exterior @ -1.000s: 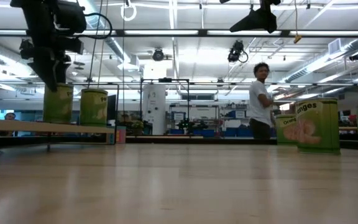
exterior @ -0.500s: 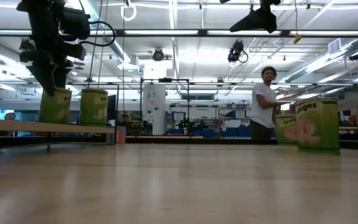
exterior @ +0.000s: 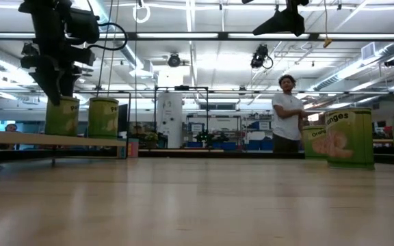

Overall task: Pick and place cans onto a shelf
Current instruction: Put the canned pears on the shelf aligned with the other canned pears

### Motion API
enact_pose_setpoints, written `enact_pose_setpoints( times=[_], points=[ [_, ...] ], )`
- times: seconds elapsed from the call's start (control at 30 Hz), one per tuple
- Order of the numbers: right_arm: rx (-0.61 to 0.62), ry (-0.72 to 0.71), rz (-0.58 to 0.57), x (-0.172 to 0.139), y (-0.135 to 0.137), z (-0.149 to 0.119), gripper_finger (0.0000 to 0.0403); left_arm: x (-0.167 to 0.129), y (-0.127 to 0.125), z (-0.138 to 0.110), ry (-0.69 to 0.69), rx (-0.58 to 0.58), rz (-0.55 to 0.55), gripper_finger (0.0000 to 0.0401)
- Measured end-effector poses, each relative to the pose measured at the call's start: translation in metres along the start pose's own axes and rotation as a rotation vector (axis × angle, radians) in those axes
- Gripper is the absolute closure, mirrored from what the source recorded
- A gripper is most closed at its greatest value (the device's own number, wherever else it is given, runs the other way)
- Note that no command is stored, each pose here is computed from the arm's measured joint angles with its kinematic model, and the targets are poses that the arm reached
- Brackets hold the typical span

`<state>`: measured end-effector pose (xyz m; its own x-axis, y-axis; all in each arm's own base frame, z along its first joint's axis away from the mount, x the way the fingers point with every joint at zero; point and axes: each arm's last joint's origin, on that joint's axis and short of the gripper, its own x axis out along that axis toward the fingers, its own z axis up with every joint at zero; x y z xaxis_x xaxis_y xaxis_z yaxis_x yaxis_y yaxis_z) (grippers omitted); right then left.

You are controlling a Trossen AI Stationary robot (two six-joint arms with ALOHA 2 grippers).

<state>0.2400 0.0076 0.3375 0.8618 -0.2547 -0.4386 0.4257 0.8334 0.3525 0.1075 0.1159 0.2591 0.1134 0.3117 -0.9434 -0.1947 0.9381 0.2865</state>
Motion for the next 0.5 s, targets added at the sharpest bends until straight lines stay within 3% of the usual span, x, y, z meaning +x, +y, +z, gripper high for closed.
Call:
enact_pose_setpoints(
  times=[0.17,0.5],
  points=[
    [0.0,0.0,0.0,0.0,0.0,0.0,0.0034,0.0,0.001,0.0,0.013,0.0,0.018,0.0015],
    [0.0,0.001,0.002,0.0,0.0,0.0,0.0034,-0.019,0.008,0.005,-0.031,-0.009,0.052,0.0009]
  ],
)
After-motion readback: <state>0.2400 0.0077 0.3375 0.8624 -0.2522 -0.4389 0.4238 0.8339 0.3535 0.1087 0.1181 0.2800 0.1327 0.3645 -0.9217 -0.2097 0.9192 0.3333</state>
